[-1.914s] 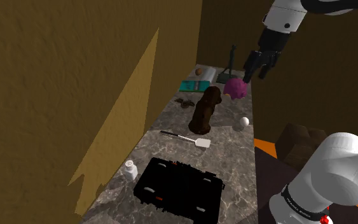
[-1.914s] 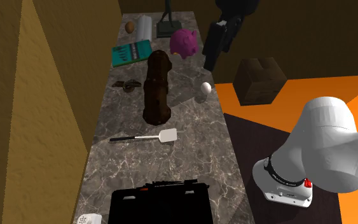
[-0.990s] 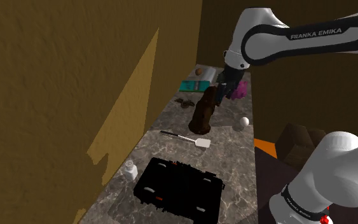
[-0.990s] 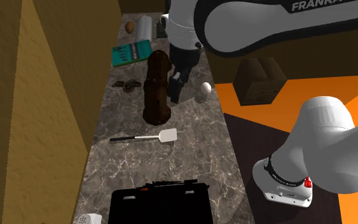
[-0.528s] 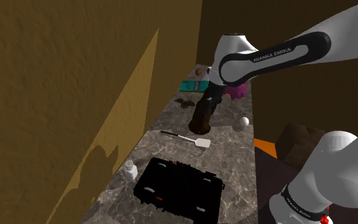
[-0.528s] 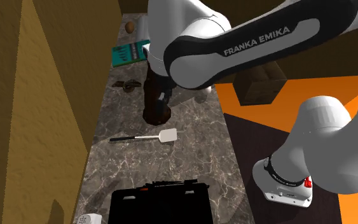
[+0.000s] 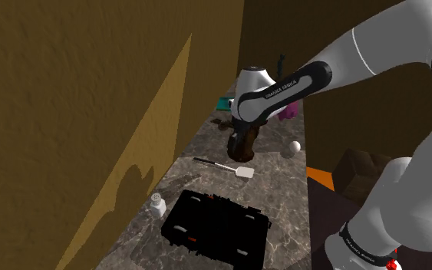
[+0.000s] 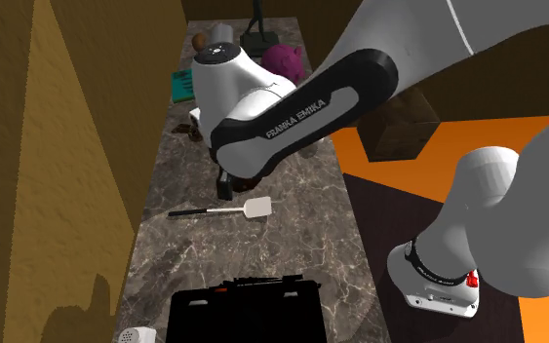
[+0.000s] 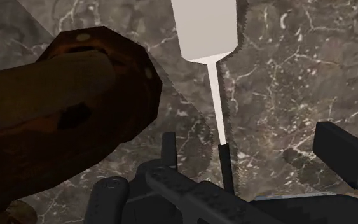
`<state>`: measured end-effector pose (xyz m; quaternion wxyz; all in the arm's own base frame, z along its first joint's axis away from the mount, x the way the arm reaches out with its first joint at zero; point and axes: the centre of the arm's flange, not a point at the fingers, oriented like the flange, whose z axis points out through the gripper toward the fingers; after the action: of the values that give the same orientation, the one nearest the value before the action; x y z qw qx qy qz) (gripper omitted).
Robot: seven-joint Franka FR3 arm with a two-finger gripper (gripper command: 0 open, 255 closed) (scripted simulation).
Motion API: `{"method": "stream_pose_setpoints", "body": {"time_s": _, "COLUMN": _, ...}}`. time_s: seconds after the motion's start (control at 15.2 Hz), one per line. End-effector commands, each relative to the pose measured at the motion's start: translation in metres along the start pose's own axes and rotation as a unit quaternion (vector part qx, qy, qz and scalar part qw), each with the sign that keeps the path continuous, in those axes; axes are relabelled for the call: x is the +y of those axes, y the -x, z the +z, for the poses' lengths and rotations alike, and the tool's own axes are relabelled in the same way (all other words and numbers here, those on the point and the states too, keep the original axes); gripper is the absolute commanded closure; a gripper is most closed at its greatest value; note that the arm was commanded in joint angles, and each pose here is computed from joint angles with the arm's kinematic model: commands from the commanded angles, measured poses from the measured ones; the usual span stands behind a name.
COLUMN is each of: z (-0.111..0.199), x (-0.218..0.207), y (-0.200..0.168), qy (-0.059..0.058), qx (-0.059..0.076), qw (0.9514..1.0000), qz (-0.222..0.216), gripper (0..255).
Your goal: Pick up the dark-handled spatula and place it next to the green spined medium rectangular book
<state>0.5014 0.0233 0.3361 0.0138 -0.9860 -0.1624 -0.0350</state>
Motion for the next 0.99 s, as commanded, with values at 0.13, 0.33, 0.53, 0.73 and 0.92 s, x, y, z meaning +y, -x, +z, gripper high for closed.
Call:
{"method": "stream_pose_setpoints", "body": {"time_s": 0.13, "z": 0.047, "x": -0.007, "y": -0.024, "qy": 0.002, "qx": -0.002, "qw": 0.9993, "qz": -0.038, "gripper": 0}}
{"method": "stream_pose_setpoints", "body": {"time_s": 0.33, "z": 0.079, "x": -0.011, "y": -0.041, "qy": 0.003, "qx": -0.004, "qw": 0.998, "qz": -0.063, "gripper": 0}}
{"method": "stream_pose_setpoints", "body": {"time_s": 0.53, "z": 0.095, "x": -0.011, "y": -0.041, "qy": 0.003, "qx": -0.004, "qw": 0.998, "qz": -0.063, "gripper": 0}}
{"method": "stream_pose_setpoints", "body": {"time_s": 0.73, "z": 0.111, "x": -0.011, "y": -0.041, "qy": 0.003, "qx": -0.004, "qw": 0.998, "qz": -0.063, "gripper": 0}}
{"method": "stream_pose_setpoints", "body": {"time_s": 0.92, "z": 0.119, "x": -0.011, "y": -0.041, "qy": 0.003, "qx": -0.004, "qw": 0.998, "qz": -0.063, "gripper": 0}}
